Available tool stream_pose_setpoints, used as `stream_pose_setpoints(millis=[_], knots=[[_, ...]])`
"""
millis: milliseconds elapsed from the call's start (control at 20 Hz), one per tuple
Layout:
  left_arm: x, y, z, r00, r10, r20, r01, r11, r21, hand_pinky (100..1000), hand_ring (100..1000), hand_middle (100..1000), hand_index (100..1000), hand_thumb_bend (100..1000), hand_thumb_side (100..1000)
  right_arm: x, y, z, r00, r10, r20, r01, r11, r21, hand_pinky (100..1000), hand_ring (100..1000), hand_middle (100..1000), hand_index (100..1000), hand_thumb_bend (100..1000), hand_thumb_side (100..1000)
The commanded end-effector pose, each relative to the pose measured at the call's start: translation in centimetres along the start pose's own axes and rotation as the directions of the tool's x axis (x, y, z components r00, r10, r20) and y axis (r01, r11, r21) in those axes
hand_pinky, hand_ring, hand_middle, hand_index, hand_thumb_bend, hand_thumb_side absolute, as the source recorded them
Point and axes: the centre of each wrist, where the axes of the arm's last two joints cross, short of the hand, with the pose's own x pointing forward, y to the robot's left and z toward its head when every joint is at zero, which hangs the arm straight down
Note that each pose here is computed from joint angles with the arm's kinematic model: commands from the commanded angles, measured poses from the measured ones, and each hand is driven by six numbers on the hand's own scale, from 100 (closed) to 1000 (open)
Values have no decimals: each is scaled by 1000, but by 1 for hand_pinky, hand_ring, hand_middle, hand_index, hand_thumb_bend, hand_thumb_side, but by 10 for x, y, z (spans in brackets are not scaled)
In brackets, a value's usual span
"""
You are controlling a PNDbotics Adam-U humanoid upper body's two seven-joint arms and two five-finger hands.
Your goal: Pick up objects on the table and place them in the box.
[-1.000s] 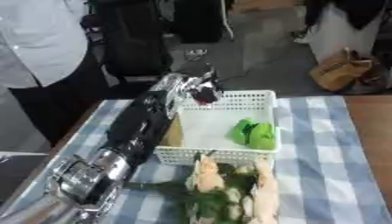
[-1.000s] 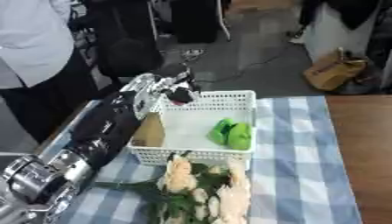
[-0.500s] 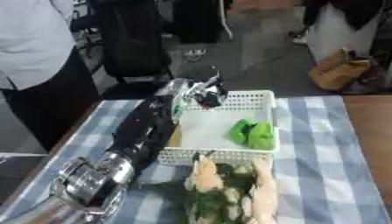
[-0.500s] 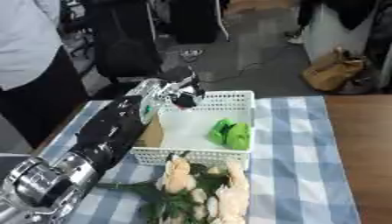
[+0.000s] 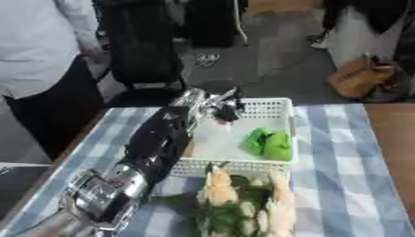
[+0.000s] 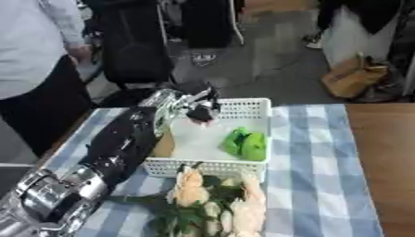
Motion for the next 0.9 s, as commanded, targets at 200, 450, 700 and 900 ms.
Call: stream_pose_setpoints(millis=[200, 450, 700, 900], knots=[[-4, 24, 3, 1000, 12, 23, -12, 1000, -17, 1000, 1000, 1000, 1000, 100, 811, 4, 1, -10, 1000, -9, 30, 8, 1000, 22, 661, 723, 568, 599, 100, 932], [-3, 29, 4, 998, 50, 38, -50, 999, 5, 1000, 1000, 1000, 1000, 100, 839, 4, 0, -11, 1000, -7, 30, 7, 1000, 20, 661, 722, 568, 599, 100, 932], [-3, 42, 7, 998, 45, 48, -48, 997, 64, 1000, 1000, 1000, 1000, 100, 802, 4, 0, -10, 1000, -5, 31, 5, 1000, 18, 660, 722, 567, 599, 100, 931], [-4, 74, 19, 995, 30, 94, -48, 978, 204, 964, 1000, 1000, 1000, 100, 748, 5, -2, -10, 1000, 3, 31, -3, 1000, 17, 660, 722, 567, 599, 100, 931]])
